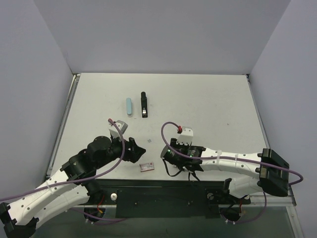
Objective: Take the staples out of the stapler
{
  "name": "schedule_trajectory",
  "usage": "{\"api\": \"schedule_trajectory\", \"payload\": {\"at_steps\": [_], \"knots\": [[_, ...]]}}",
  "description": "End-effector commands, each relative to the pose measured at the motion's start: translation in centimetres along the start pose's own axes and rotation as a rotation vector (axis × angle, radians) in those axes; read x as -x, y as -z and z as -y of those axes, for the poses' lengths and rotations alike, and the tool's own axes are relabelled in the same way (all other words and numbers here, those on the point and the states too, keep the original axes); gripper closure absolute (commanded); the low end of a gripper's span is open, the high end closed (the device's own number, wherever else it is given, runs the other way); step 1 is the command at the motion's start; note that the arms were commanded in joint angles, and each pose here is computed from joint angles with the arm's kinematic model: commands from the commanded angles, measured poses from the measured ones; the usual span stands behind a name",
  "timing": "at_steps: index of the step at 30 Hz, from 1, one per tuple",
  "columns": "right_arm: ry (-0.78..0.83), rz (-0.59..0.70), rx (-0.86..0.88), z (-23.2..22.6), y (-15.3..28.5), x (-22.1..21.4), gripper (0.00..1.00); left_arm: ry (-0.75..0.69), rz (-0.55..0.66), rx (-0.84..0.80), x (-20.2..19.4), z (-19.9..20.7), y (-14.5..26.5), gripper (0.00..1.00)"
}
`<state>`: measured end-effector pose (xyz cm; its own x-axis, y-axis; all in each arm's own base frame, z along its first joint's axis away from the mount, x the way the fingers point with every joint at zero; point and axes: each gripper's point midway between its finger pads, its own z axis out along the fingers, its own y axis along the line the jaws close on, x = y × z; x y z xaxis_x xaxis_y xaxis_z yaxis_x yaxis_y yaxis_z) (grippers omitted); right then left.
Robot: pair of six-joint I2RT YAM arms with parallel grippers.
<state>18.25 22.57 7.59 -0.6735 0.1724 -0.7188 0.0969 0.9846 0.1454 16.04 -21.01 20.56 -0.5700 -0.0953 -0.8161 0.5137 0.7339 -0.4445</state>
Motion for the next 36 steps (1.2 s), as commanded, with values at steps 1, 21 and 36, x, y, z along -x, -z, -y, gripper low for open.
{"api": "schedule_trajectory", "payload": {"at_steps": [1,21,36], "knots": [[0.104,0.019,0.075,-2.7,-0.3,1.7,0.61,-0.012,0.062,-0.007,2.4,0.7,1.1,0.15],[0.403,-0.116,0.408,-11.3,-6.9,0.9,0.56,0.007,0.121,0.058,3.0,-0.8,3.3,0.15],[0.454,-0.117,0.337,-13.4,-11.2,0.9,0.57,0.004,0.12,0.062,2.7,-1.1,4.0,0.15]]}}
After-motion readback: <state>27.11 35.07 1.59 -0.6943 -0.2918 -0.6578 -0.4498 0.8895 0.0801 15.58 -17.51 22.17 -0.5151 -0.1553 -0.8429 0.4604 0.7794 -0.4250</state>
